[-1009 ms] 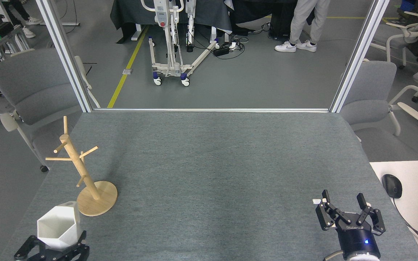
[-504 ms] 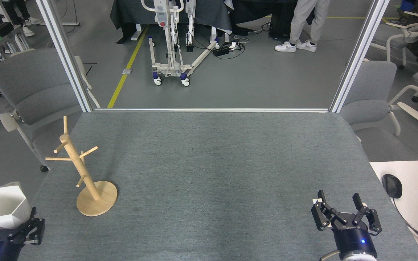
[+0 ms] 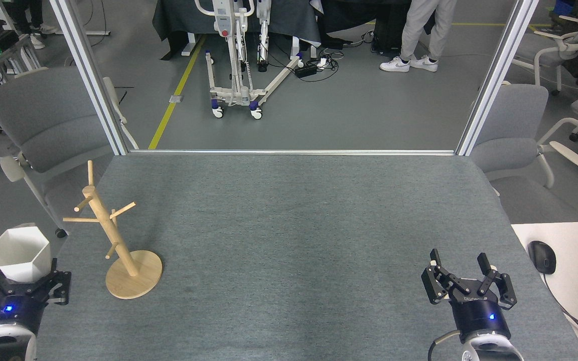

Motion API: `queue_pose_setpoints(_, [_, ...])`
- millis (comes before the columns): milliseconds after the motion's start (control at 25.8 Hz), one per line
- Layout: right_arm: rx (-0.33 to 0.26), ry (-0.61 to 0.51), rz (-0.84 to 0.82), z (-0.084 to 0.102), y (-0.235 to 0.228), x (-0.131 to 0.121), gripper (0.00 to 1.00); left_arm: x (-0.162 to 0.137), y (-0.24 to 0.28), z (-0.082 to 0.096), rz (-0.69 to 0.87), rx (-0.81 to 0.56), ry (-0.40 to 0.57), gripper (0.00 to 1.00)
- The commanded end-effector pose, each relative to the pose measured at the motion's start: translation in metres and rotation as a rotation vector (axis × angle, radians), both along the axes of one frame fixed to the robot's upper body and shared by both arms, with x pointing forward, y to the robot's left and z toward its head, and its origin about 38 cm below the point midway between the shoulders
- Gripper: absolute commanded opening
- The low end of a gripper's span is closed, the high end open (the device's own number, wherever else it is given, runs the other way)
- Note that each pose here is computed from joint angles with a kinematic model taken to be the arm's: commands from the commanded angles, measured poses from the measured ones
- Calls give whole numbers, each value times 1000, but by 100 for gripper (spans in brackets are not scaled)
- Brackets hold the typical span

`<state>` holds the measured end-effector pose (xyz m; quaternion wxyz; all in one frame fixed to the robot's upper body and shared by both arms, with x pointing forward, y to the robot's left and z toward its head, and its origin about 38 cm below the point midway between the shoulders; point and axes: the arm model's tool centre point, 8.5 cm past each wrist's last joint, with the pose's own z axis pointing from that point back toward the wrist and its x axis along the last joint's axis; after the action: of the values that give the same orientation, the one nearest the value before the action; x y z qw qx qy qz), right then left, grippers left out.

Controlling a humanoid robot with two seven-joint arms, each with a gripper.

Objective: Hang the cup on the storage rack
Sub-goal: 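Carry the cup with the left gripper up beside the mug tree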

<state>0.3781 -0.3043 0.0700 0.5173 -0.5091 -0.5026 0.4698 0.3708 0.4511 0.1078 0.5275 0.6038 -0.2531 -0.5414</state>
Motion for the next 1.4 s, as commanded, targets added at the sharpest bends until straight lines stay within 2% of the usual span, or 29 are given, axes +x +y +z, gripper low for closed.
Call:
queue_pose_setpoints(0, [-4, -5, 12, 2, 4, 2, 100, 13, -10, 2, 14, 21, 8, 0])
queue_pose_setpoints(194, [-7, 2, 13, -1, 5, 1, 100, 22, -13, 11, 11, 28, -12, 0])
queue_pose_setpoints(427, [1, 2, 15, -2, 8, 2, 100, 24, -13, 10, 13, 27, -8, 0])
queue_pose_setpoints(737, [3, -2, 14, 0, 9, 4, 100, 30, -28, 6, -24, 63, 16, 0])
queue_pose_setpoints(1358, [4, 15, 10, -8, 22, 1, 100, 37, -41, -6, -51, 87, 62, 0])
